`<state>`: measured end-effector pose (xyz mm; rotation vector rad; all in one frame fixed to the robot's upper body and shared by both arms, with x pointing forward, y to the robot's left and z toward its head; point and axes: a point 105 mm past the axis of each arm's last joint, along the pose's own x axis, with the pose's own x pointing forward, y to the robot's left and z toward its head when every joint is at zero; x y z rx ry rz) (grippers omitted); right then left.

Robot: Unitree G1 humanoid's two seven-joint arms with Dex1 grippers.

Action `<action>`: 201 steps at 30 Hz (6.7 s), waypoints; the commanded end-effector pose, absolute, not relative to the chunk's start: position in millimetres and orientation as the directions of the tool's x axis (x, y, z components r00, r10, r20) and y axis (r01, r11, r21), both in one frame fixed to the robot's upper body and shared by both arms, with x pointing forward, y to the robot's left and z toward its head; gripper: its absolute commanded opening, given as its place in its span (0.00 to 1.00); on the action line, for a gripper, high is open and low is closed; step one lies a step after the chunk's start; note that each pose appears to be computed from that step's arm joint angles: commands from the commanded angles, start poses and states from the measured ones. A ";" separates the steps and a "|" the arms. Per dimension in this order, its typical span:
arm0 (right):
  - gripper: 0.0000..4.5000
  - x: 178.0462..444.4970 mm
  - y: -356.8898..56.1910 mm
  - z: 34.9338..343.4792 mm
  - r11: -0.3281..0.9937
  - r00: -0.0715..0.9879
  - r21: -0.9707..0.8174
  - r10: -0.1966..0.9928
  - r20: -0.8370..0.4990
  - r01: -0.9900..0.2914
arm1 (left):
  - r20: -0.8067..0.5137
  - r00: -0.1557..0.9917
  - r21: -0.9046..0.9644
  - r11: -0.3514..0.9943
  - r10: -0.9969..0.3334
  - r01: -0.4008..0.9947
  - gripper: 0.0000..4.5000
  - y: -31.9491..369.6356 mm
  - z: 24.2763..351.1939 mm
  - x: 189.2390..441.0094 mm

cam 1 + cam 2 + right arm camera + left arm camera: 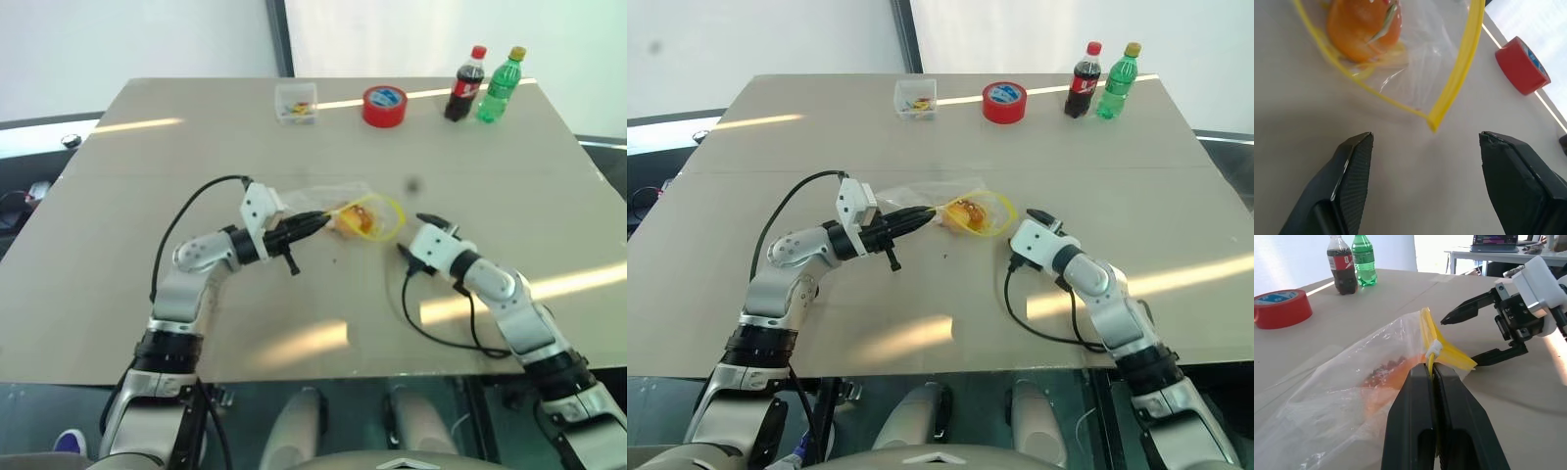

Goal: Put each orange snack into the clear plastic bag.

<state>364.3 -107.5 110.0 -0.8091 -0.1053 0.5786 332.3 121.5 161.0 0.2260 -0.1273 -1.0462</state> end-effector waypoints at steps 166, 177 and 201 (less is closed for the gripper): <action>0.23 304.7 -5.8 179.6 0.213 0.481 -0.699 0.851 -0.210 -0.682 | 0.019 0.395 0.855 0.219 -0.919 0.470 0.00 114.8 158.2 316.0; 0.13 305.8 -4.6 178.6 0.214 0.486 -0.709 0.850 -0.203 -0.671 | 0.025 0.398 0.853 0.227 -0.917 0.469 0.00 114.3 159.9 316.5; 0.07 310.7 -8.9 174.1 0.198 0.494 -0.718 0.839 -0.228 -0.668 | 0.034 0.401 0.854 0.235 -0.916 0.465 0.00 113.0 160.7 315.7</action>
